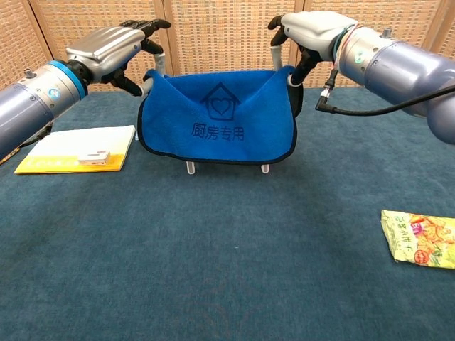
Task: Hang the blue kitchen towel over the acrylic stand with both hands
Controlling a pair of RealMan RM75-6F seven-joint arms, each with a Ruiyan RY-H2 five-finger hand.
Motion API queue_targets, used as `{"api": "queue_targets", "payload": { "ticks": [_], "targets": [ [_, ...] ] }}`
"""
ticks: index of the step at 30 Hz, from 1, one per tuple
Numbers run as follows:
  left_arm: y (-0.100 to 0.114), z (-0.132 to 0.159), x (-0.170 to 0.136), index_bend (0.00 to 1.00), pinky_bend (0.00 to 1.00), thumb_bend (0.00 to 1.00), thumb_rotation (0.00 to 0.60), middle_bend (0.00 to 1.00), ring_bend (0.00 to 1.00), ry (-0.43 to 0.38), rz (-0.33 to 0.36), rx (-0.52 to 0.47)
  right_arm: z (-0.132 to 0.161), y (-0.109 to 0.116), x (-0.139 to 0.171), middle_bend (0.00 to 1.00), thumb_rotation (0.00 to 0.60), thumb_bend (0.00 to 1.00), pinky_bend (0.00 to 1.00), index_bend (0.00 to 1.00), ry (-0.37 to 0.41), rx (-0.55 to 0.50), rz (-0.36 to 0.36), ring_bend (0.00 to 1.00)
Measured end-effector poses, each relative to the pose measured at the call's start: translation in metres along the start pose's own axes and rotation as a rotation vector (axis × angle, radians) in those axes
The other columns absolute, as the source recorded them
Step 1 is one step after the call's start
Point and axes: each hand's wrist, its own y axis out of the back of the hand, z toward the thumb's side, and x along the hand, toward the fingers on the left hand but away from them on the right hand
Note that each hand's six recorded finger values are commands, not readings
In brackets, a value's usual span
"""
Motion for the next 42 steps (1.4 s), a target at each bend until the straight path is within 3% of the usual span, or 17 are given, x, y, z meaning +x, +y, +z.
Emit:
{"api": "queue_targets", "payload": {
  "ticks": [23, 25, 28, 31, 33, 35, 38, 42],
  "targets": [
    [-0.014, -0.001, -0.005, 0.75, 0.00, 0.48, 0.600, 0.00, 0.00, -0.012, -0.037, 0.043, -0.010, -0.013, 0.005, 0.07, 0.600, 0.44, 0.00, 0.67, 0.002, 0.019, 0.020, 0.00],
    [-0.014, -0.001, -0.006, 0.75, 0.00, 0.46, 0.600, 0.00, 0.00, -0.012, -0.040, 0.040, -0.010, -0.013, 0.005, 0.07, 0.600, 0.44, 0.00, 0.67, 0.001, 0.015, 0.022, 0.00],
    [-0.014, -0.002, -0.006, 0.75, 0.00, 0.35, 0.600, 0.00, 0.00, -0.017, -0.045, 0.046, -0.010, -0.013, 0.005, 0.07, 0.600, 0.42, 0.00, 0.63, 0.000, 0.007, 0.027, 0.00],
    [-0.015, -0.003, -0.008, 0.56, 0.00, 0.25, 0.600, 0.00, 0.00, -0.023, -0.049, 0.052, -0.011, -0.013, 0.005, 0.03, 0.600, 0.25, 0.00, 0.35, 0.003, -0.002, 0.031, 0.00],
    [-0.015, -0.005, -0.009, 0.28, 0.00, 0.18, 0.600, 0.00, 0.00, -0.022, -0.051, 0.054, -0.012, -0.013, 0.006, 0.01, 0.600, 0.15, 0.00, 0.16, 0.002, -0.005, 0.036, 0.00],
    [-0.015, -0.006, -0.009, 0.10, 0.00, 0.15, 0.600, 0.00, 0.00, -0.018, -0.050, 0.046, -0.012, -0.013, 0.006, 0.00, 0.600, 0.13, 0.00, 0.09, 0.001, -0.007, 0.036, 0.00],
    [-0.013, -0.006, -0.009, 0.00, 0.00, 0.14, 0.600, 0.00, 0.00, -0.016, -0.047, 0.044, -0.012, -0.012, 0.007, 0.00, 0.600, 0.12, 0.00, 0.03, -0.001, -0.004, 0.032, 0.00],
    [-0.011, -0.007, -0.010, 0.00, 0.00, 0.14, 0.600, 0.00, 0.00, -0.016, -0.039, 0.047, -0.012, -0.010, 0.008, 0.00, 0.600, 0.10, 0.00, 0.00, 0.000, -0.009, 0.027, 0.00]
  ]
}}
